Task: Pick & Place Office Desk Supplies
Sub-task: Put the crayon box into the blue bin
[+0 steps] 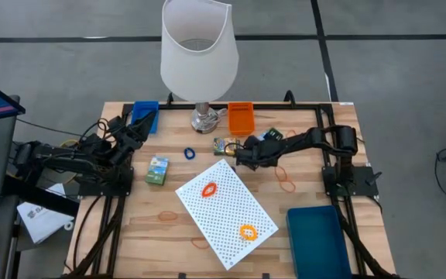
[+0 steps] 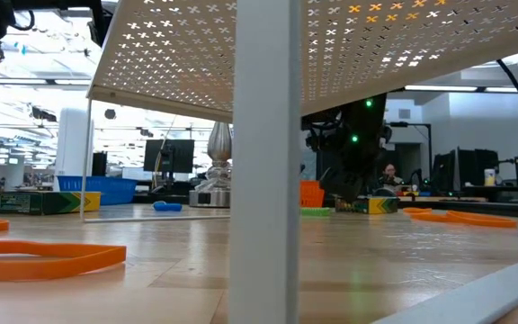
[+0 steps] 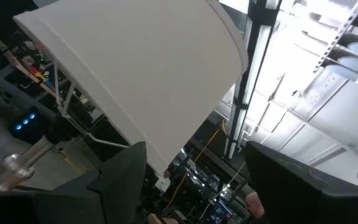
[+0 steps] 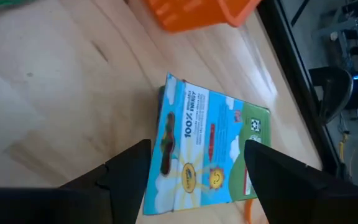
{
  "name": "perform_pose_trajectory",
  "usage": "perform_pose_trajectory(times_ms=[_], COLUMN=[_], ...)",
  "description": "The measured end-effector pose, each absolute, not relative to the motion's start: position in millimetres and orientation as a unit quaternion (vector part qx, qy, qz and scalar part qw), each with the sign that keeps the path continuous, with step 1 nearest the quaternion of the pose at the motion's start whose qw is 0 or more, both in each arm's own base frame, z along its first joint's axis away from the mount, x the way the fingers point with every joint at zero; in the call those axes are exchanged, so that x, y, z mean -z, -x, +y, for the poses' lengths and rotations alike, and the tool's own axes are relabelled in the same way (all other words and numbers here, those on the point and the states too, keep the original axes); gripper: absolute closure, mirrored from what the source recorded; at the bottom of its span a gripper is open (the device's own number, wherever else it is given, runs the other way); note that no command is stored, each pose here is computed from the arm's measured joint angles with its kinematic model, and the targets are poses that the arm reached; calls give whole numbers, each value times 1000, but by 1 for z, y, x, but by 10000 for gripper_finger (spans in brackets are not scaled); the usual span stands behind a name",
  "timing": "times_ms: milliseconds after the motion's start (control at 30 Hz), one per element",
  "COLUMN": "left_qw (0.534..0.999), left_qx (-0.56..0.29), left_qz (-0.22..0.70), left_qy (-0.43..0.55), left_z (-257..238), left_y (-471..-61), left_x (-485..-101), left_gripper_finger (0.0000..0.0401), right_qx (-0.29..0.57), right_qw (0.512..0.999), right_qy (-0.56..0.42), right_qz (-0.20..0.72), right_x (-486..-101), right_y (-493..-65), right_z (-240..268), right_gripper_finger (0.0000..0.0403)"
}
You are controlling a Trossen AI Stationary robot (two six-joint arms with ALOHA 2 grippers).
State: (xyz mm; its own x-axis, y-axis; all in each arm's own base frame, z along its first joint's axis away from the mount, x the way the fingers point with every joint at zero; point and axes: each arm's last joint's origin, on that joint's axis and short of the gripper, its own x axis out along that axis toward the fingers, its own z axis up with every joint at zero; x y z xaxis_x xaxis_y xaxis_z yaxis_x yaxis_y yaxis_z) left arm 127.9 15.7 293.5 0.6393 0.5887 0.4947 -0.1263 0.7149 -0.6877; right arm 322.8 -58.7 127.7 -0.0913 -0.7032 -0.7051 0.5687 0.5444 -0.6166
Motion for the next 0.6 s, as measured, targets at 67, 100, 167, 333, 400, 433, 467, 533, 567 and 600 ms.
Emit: perform_pose_trajectory(times_ms=[67, 100, 167, 333, 400, 433, 467, 533, 567, 600], left_qw=[850, 851, 850, 850, 850, 850, 850, 851, 852, 852], left_qx=[-209, -207, -206, -206, -206, -206, -206, -205, -202, -201], left_qz=[-368, -369, -370, -370, -370, -370, -370, -370, -369, -369], left_qy=[313, 313, 313, 313, 313, 313, 313, 312, 312, 312], left_z=[16, 16, 16, 16, 16, 16, 16, 15, 15, 15], left_y=[-128, -128, -128, -128, -128, -128, -128, -128, -128, -128], left_x=[-293, -294, -294, -294, -294, -294, -294, -294, -294, -294], left_gripper_finger=[132, 132, 132, 132, 132, 132, 132, 132, 132, 132], right_qx=[476, 475, 475, 474, 474, 474, 472, 467, 463, 460], right_qw=[670, 670, 671, 670, 670, 670, 671, 672, 673, 675], right_qy=[59, 58, 58, 58, 58, 58, 57, 53, 50, 49], right_qz=[567, 567, 567, 569, 568, 569, 569, 572, 574, 575], right_x=[-128, -128, -128, -128, -128, -128, -128, -127, -127, -127], right_y=[-323, -323, -323, -322, -322, -322, -322, -323, -323, -323], right_z=[-60, -60, -60, -60, -60, -60, -59, -58, -57, -55], right_gripper_finger=[151, 155, 170, 231, 264, 282, 301, 341, 362, 381])
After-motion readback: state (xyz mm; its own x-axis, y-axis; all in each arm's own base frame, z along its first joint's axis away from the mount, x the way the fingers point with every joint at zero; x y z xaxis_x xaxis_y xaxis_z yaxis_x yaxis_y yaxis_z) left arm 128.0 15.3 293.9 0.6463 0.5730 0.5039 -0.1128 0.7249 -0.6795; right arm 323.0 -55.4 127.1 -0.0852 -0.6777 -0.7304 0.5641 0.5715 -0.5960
